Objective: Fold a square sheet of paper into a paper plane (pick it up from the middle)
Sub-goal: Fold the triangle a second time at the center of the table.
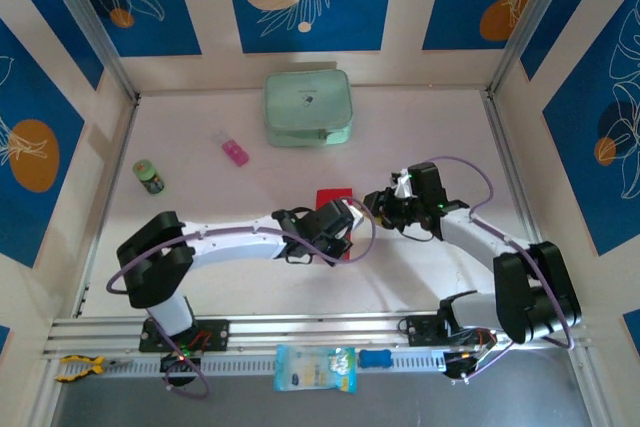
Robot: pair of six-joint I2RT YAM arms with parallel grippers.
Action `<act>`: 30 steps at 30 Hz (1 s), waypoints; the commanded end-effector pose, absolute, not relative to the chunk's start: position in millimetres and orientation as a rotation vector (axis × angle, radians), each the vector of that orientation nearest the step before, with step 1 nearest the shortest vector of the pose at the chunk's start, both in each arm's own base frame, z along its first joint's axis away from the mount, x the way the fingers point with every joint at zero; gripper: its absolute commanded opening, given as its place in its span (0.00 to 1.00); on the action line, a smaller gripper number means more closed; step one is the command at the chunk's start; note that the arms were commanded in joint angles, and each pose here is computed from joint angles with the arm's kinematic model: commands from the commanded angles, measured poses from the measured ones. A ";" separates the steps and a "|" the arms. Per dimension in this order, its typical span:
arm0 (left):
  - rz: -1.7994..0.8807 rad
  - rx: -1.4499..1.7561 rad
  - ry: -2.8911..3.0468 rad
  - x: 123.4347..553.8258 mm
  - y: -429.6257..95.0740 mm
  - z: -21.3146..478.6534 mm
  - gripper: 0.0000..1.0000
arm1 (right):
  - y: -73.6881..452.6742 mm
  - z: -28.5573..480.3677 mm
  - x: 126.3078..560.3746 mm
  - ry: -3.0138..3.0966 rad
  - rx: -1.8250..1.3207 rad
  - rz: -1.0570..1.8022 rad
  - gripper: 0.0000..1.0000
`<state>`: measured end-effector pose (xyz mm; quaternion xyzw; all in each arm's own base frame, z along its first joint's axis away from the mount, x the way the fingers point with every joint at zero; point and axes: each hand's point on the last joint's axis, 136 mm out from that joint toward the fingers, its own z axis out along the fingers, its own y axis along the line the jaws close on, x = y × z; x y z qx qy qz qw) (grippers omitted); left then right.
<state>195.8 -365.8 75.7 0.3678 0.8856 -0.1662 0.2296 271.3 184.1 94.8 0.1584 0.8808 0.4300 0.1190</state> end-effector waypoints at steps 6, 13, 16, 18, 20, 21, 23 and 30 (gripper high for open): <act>-0.722 0.843 2.544 187.2 -365.0 80.2 0.00 | 184.0 71.8 238.5 2.696 0.492 1.255 0.24; -0.748 0.693 2.563 203.9 -345.3 77.7 0.00 | 200.9 63.2 223.8 2.734 0.443 1.290 0.03; -0.767 0.692 2.564 204.1 -345.8 76.9 0.00 | 214.1 58.1 217.5 2.771 0.396 1.290 0.02; -0.778 0.696 2.567 203.2 -346.7 76.4 0.00 | 224.0 57.5 215.7 2.779 0.364 1.321 0.02; -0.786 0.705 2.566 202.8 -347.5 76.7 0.00 | 229.9 56.1 215.3 2.792 0.348 1.329 0.02; -0.789 0.707 2.568 202.5 -347.5 76.2 0.00 | 232.4 55.6 215.7 2.799 0.340 1.331 0.02; -0.801 0.720 2.567 201.4 -348.4 76.2 0.00 | 235.7 55.1 216.5 2.804 0.329 1.340 0.01; -0.884 0.733 2.605 200.8 -354.3 73.2 0.09 | 241.0 57.9 221.6 2.770 0.308 1.383 0.02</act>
